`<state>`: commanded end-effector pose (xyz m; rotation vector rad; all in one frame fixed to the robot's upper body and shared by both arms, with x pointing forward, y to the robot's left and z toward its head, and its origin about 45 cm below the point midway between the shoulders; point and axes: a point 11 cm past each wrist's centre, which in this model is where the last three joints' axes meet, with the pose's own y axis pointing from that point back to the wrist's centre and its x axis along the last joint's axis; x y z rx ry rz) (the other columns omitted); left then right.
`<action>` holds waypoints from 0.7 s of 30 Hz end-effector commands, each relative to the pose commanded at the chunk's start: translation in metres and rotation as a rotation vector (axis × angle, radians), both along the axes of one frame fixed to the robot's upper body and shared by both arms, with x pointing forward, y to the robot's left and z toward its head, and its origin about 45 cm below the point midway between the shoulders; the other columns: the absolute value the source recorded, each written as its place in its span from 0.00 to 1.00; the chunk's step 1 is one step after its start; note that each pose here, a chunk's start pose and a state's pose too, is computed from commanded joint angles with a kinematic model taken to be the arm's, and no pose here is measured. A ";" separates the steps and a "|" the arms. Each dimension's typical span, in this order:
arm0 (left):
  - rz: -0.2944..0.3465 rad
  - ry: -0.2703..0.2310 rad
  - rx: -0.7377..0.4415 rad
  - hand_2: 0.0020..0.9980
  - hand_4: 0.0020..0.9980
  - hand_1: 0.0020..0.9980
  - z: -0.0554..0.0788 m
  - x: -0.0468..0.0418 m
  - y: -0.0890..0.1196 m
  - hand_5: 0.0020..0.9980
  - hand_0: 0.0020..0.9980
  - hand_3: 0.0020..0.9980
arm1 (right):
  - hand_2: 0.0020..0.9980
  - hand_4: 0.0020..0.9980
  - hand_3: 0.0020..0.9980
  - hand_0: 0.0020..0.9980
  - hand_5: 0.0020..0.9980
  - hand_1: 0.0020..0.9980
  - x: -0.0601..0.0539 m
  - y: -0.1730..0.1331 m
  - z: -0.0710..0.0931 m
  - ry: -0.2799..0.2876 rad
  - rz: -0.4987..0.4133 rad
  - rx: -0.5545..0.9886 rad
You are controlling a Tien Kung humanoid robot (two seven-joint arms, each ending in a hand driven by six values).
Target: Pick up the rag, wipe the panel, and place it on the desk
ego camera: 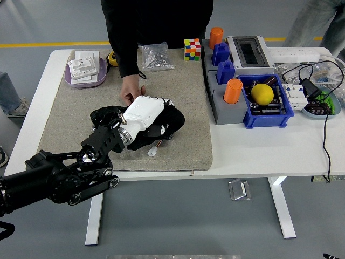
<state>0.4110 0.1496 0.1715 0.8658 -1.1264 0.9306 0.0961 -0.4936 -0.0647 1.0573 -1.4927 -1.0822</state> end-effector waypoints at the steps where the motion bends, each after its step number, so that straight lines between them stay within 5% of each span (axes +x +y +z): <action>1: 0.010 -0.003 0.002 0.68 0.52 0.17 0.001 0.0018 0.004 0.11 0.22 0.68 | 0.72 1.00 0.66 0.78 0.58 0.68 0.000 0.000 0.000 0.000 -0.001 0.000; 21: 0.114 -0.009 0.036 0.68 0.51 0.17 -0.002 0.0115 0.054 0.10 0.22 0.68 | 0.72 1.00 0.66 0.78 0.58 0.68 -0.003 0.006 -0.004 0.000 -0.005 0.009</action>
